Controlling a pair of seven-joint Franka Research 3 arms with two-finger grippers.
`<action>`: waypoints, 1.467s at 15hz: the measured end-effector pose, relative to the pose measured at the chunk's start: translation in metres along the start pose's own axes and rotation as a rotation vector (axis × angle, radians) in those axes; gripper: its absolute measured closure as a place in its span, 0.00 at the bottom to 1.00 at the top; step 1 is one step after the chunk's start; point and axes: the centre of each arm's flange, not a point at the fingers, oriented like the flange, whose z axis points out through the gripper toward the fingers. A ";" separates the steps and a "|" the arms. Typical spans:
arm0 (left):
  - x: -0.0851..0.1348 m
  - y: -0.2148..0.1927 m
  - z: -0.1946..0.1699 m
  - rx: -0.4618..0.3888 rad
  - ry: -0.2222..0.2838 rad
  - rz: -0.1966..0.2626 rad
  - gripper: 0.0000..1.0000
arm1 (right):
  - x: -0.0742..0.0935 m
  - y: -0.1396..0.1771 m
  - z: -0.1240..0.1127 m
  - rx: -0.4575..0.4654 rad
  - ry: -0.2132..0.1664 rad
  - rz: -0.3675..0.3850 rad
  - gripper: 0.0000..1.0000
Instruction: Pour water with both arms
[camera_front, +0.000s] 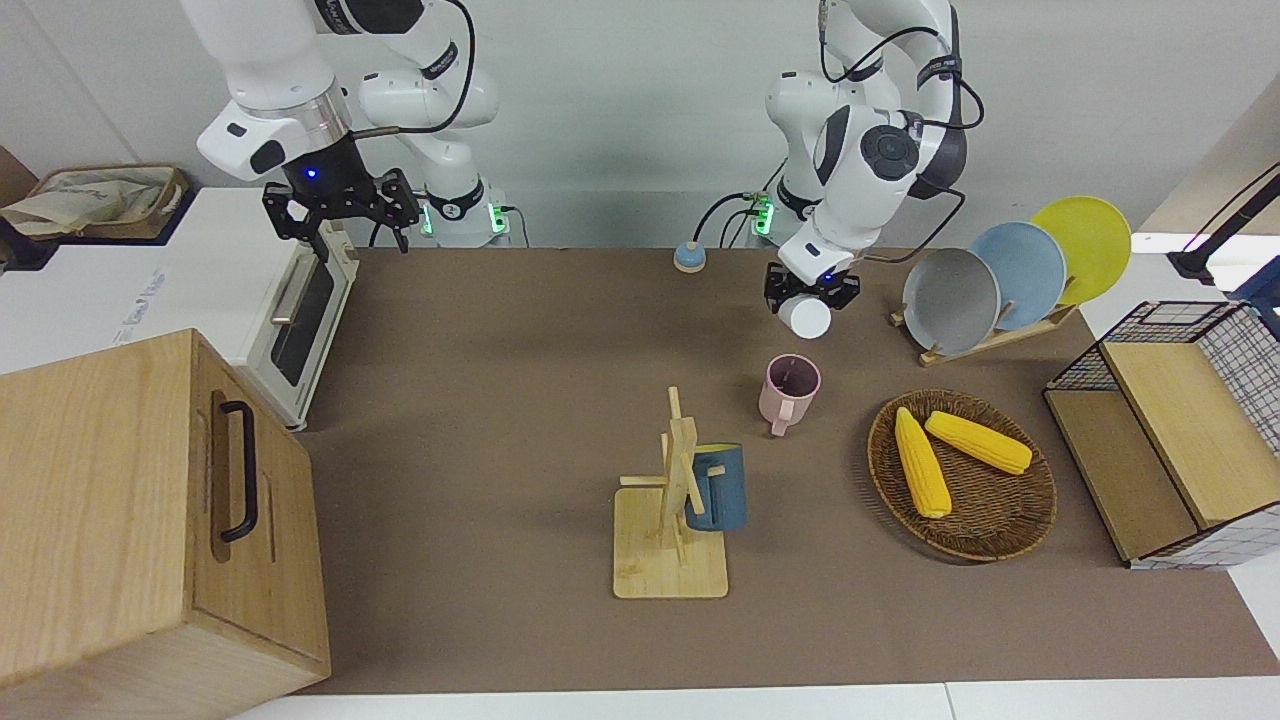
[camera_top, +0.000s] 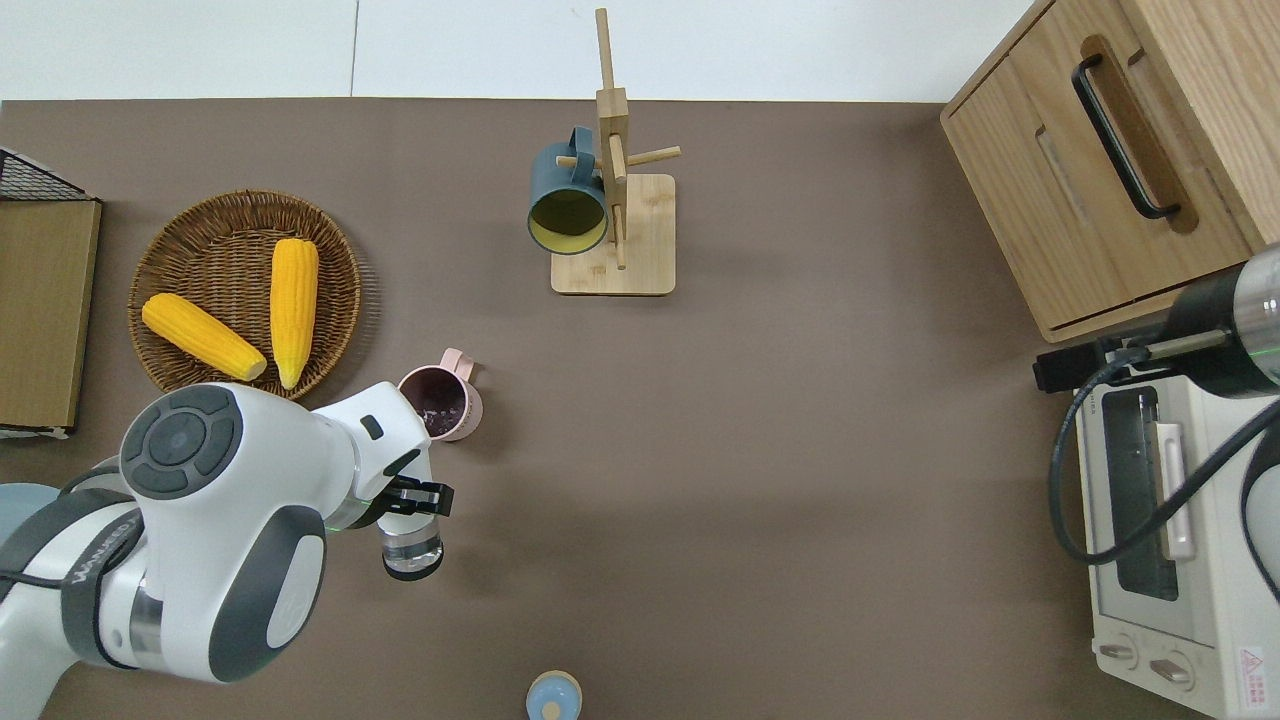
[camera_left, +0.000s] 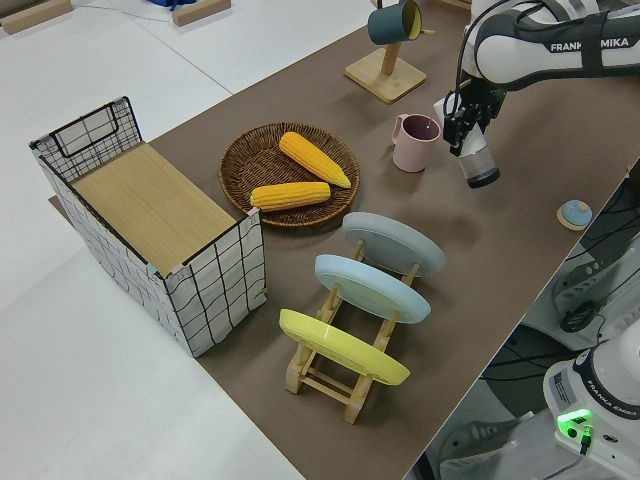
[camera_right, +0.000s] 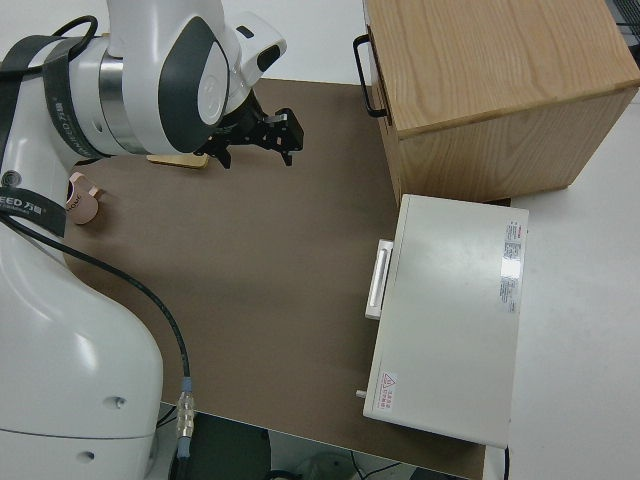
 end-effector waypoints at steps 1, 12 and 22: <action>0.000 0.000 0.000 0.000 -0.001 -0.001 0.37 | 0.000 0.000 0.000 0.000 0.000 0.000 0.01; 0.000 0.000 -0.002 0.000 -0.010 -0.004 0.37 | 0.000 0.000 0.000 0.000 0.000 0.000 0.01; 0.001 0.000 -0.018 -0.002 -0.033 -0.006 0.37 | 0.000 0.000 0.000 0.000 0.000 0.000 0.01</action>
